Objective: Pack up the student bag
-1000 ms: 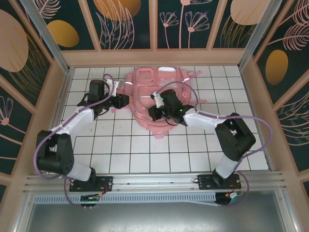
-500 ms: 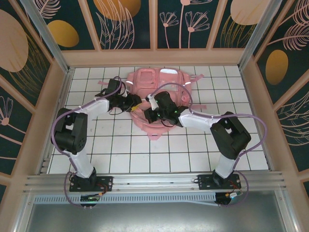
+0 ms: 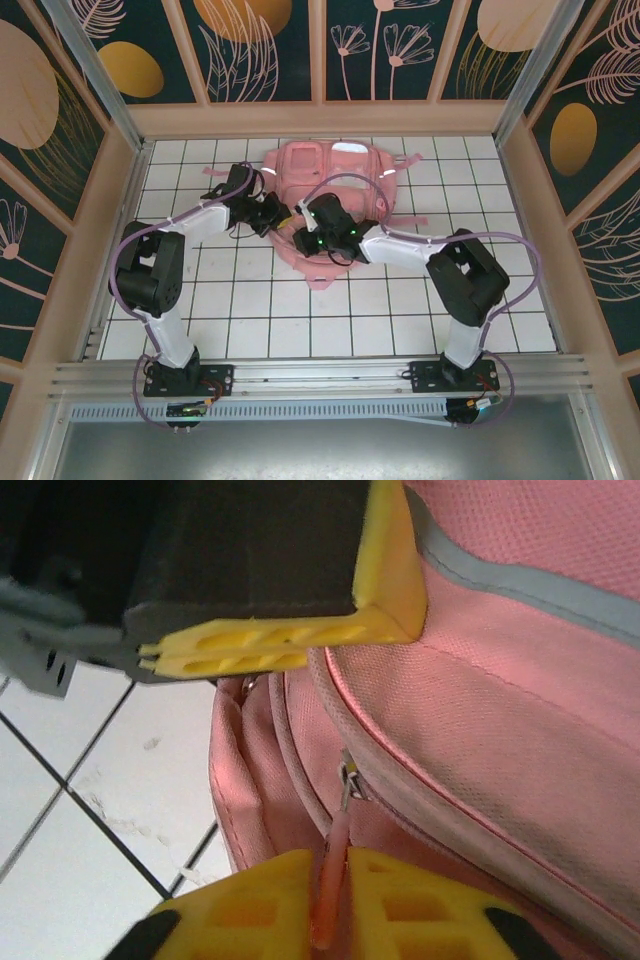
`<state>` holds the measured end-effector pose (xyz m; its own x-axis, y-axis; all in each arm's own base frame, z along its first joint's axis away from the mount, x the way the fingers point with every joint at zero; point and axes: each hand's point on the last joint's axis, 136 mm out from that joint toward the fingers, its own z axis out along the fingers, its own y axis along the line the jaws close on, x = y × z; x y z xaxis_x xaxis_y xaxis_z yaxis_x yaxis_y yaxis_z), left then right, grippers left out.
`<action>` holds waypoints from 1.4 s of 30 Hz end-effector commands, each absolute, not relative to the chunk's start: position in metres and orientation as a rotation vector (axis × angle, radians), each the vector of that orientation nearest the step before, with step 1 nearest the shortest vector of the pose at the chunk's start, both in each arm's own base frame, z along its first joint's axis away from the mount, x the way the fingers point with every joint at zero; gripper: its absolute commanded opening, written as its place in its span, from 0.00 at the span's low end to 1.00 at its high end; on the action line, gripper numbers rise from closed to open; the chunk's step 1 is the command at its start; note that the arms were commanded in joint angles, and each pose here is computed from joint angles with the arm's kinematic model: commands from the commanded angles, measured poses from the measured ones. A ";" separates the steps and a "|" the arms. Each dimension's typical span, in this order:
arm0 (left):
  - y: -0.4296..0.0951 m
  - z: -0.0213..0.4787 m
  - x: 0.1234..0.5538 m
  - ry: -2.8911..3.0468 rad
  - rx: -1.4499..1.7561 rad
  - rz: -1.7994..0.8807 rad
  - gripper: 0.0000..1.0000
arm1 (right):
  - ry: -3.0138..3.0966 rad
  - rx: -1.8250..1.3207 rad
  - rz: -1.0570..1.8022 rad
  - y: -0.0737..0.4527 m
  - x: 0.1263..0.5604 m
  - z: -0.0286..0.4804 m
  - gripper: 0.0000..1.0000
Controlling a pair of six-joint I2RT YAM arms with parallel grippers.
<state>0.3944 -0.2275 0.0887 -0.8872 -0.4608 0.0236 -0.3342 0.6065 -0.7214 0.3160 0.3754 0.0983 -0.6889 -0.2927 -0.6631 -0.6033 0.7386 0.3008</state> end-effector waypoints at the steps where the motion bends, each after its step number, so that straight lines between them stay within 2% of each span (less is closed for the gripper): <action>1: -0.235 0.105 0.384 2.692 -0.701 -1.201 0.00 | 2.385 -0.651 0.688 0.385 0.314 0.097 0.27; 7: -0.239 0.109 0.367 2.715 -0.698 -1.240 0.00 | 2.422 -0.484 0.611 0.386 0.337 0.096 0.33; 12: -0.240 0.117 0.366 2.694 -0.699 -1.261 0.00 | 2.447 -0.251 0.391 0.365 0.361 0.088 0.34; 15: -0.239 0.116 0.365 2.694 -0.704 -1.254 0.00 | 2.444 -0.114 0.315 0.351 0.365 0.089 0.28; 18: -0.237 0.112 0.364 2.697 -0.712 -1.240 0.00 | 2.438 0.002 0.315 0.341 0.362 0.091 0.05; 19: -0.237 0.111 0.364 2.697 -0.706 -1.238 0.00 | 2.435 0.001 0.349 0.343 0.359 0.093 0.01; 22: -0.234 0.115 0.370 2.688 -0.638 -1.185 0.00 | 2.459 -0.049 0.401 0.341 0.350 0.096 0.00; 26: -0.205 0.105 0.388 2.707 -0.530 -0.918 0.00 | 2.482 -0.289 0.437 0.329 0.329 0.100 0.00; 28: -0.182 0.097 0.394 2.713 -0.540 -0.817 0.00 | 2.522 -0.379 0.346 0.304 0.321 0.093 0.00; 32: -0.156 0.085 0.402 2.710 -0.577 -0.823 0.00 | 2.579 -0.457 0.209 0.252 0.312 0.070 0.00; 36: -0.156 0.082 0.418 2.760 -0.294 -0.765 0.00 | 2.586 -0.404 0.146 0.213 0.319 0.063 0.00; 38: -0.143 0.074 0.429 2.807 -0.212 -0.635 0.00 | 2.563 -0.463 0.160 0.214 0.319 0.065 0.00; 41: -0.120 0.069 0.456 2.840 -0.202 -0.441 0.01 | 2.508 -0.623 0.348 0.250 0.309 0.070 0.00; 42: -0.118 0.075 0.465 2.827 -0.229 -0.425 0.08 | 2.480 -0.668 0.424 0.267 0.306 0.076 0.00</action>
<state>0.4321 -0.1835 0.0836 -0.9735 -0.1877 -0.1307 -0.0884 0.8357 -0.5420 0.3299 0.2609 0.0801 -0.7515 -0.2704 -0.6018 -0.4368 0.8875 0.1467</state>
